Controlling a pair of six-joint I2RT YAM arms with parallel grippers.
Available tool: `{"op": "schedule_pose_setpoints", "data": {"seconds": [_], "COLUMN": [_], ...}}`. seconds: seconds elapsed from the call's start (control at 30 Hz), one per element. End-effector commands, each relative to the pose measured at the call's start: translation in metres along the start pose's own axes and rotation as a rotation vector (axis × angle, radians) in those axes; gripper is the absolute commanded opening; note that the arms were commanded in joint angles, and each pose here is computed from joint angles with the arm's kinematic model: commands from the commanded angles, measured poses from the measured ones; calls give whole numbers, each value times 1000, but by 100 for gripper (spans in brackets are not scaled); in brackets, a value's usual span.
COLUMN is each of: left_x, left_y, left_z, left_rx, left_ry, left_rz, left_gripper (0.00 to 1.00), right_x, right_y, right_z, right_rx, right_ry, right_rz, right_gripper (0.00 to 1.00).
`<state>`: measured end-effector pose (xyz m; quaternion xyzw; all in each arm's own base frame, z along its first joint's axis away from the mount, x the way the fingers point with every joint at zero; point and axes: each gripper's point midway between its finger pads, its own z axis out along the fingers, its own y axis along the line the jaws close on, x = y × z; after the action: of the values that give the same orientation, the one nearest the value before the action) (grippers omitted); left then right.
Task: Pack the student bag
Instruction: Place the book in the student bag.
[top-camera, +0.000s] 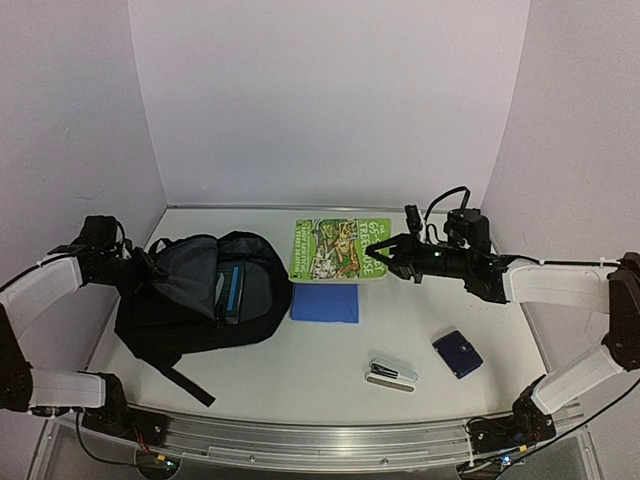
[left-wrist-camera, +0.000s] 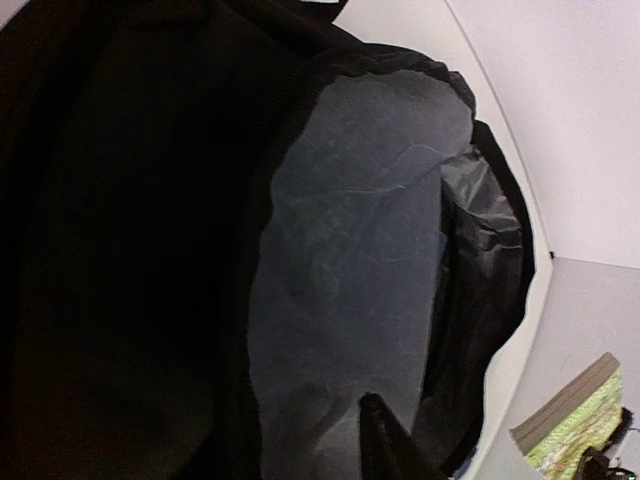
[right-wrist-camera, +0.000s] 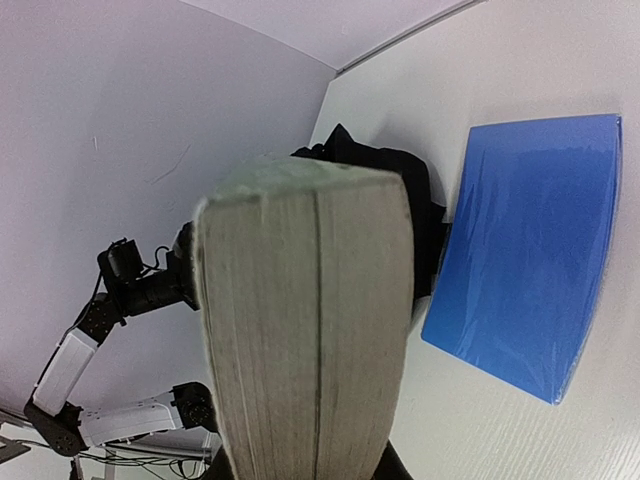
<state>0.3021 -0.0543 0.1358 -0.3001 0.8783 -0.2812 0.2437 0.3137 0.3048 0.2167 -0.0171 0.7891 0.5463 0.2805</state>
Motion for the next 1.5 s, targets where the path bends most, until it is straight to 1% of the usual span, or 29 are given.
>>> {"op": "schedule_pose_setpoints", "data": {"seconds": [0.0,0.03,0.07,0.1,0.2,0.27,0.3,0.43,0.63,0.8,1.03,1.1,1.27,1.33,1.47], "left_x": [-4,-4,-5,-6,-8,-7,-5,5,20,29,32,32,32,30,36], "left_y": [-44,-50,-55,-61,-83,-96,-101,-117,-134,-141,-143,-144,-152,-153,-163], "left_z": [-10,-15,-22,-30,-60,-77,-83,-100,-117,-125,-127,-128,-133,-130,-120], "left_rx": [209,232,250,272,349,399,423,499,607,669,686,691,726,733,766], "left_ry": [-3,-9,-22,-41,-110,-136,-135,-107,-68,-45,-30,-28,-22,-12,57], "left_rz": [98,116,135,161,234,274,292,343,416,445,455,458,474,455,458], "left_gripper": [13,5,1,0,0,0,0,0,0,0,0,0,0,0,0], "right_x": [-20,-20,-20,-19,-20,-22,-20,-23,-7,18,49,60,87,97,112], "right_y": [43,46,50,54,74,85,86,100,100,95,89,78,47,44,49], "right_z": [1,3,5,8,20,32,41,66,126,171,206,217,239,246,259], "right_rx": [-121,-125,-131,-137,-191,-220,-225,-285,-306,-299,-288,-248,-52,-31,-41], "right_ry": [-64,-64,-66,-66,-82,-86,-82,-140,-100,-47,27,51,92,116,156], "right_rz": [-58,-54,-51,-49,-48,-34,-17,56,151,228,286,301,287,283,276], "right_gripper": [0,0,0,0,0,0,0,0,0,0,0,0,0,0,0]}}
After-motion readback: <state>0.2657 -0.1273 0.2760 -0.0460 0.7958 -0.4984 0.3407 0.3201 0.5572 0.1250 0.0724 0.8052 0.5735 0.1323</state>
